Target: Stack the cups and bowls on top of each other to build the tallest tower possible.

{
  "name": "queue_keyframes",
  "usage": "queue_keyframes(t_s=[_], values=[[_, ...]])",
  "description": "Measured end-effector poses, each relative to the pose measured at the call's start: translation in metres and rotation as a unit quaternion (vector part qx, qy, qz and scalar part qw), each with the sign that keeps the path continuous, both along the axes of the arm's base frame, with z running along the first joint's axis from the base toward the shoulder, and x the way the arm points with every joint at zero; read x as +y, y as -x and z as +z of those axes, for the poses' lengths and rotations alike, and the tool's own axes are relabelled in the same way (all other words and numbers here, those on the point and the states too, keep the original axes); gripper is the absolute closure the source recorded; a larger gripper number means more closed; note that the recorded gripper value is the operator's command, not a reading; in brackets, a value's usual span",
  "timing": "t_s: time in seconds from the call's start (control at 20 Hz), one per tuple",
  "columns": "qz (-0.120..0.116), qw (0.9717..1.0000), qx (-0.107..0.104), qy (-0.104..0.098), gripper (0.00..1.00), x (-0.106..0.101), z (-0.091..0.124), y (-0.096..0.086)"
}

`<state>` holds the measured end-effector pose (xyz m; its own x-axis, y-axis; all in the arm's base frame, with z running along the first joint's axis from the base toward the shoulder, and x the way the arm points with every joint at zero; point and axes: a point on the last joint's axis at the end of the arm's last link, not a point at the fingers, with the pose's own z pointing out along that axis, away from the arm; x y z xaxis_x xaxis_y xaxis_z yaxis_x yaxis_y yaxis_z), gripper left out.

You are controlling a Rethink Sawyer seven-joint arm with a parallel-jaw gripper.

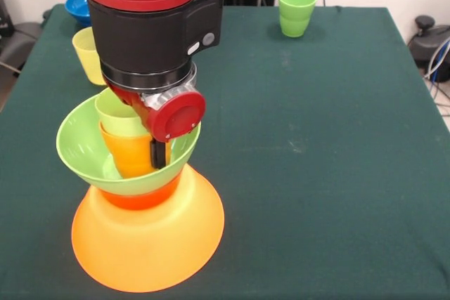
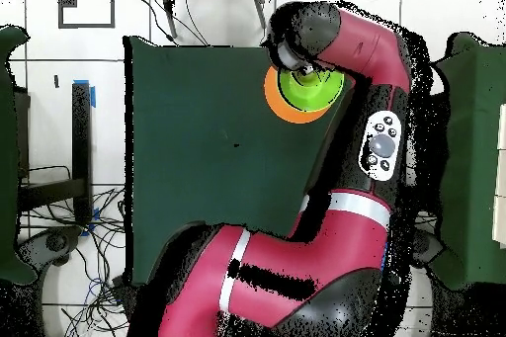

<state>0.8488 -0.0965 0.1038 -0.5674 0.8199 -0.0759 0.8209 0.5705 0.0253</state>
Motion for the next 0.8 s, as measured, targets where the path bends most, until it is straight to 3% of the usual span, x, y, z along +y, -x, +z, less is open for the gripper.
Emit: queue_keyframes(t_s=[0.8], values=[[0.012,0.9992,-0.037,0.014,1.00,0.000,0.008,-0.029]])
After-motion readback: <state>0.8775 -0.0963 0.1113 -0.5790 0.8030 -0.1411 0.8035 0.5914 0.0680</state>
